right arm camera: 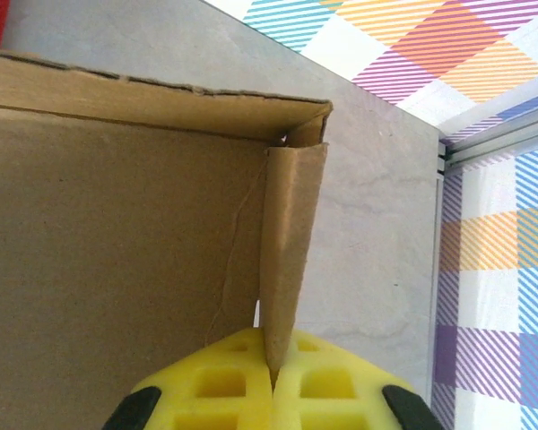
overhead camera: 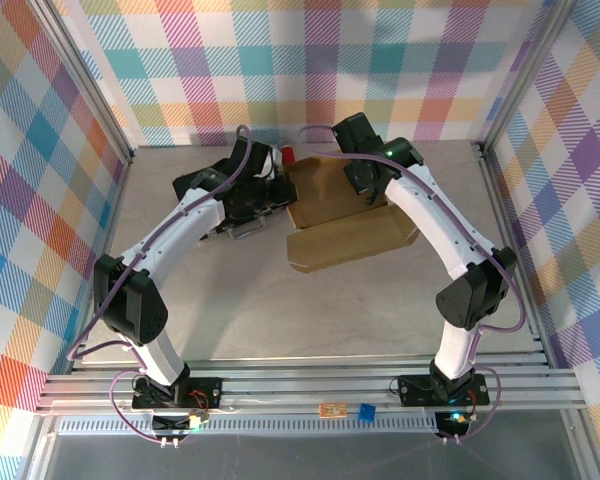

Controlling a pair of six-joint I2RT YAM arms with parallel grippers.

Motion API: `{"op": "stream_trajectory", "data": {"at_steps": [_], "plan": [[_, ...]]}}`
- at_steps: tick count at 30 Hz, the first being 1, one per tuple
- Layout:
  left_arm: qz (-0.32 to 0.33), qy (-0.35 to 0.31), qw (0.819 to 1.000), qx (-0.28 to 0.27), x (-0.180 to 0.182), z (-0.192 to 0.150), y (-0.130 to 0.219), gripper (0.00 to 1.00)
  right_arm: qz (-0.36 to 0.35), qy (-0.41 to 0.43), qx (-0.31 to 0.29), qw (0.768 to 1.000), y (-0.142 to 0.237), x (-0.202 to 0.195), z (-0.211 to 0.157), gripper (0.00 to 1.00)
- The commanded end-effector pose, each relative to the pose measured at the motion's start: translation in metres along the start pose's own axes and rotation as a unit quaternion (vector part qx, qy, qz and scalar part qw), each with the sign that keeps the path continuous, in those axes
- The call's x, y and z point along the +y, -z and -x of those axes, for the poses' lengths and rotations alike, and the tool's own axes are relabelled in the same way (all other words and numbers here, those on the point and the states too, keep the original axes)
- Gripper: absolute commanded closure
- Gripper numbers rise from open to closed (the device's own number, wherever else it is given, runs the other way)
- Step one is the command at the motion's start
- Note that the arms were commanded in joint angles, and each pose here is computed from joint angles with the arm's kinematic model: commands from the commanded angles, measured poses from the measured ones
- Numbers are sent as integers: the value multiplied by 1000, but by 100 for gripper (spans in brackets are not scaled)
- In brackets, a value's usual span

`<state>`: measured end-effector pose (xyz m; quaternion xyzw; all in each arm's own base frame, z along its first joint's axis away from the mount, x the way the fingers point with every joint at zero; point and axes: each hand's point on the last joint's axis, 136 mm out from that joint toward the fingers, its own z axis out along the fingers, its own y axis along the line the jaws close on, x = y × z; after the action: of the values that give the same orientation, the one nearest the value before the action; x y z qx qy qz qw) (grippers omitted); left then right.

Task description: Fold the paper box

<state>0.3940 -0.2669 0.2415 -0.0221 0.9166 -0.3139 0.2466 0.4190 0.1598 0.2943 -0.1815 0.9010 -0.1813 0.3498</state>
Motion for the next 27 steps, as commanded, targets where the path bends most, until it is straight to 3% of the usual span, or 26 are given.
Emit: {"op": "stream_trajectory", "data": {"at_steps": [1, 6, 11, 17, 21, 24, 27], "plan": [[-22, -19, 999, -27, -21, 12, 22, 100, 56, -19, 6, 998, 10, 7, -8, 100], [-33, -18, 999, -32, -25, 16, 26, 100, 132, -77, 22, 988, 11, 12, -15, 100], [-32, -17, 999, -29, -23, 15, 26, 100, 154, -105, 14, 982, 18, 5, -12, 83], [-31, -19, 999, -31, -24, 17, 27, 100, 149, -100, 24, 983, 15, 4, -15, 74], [-30, -20, 999, -33, -24, 18, 29, 100, 143, -95, 30, 985, 10, 4, -20, 76], [-27, -21, 999, -32, -23, 17, 28, 100, 132, -90, 31, 987, 8, 1, -20, 84], [-20, -20, 999, -29, -20, 17, 27, 100, 115, -86, 33, 989, 6, -3, -20, 97]]}}
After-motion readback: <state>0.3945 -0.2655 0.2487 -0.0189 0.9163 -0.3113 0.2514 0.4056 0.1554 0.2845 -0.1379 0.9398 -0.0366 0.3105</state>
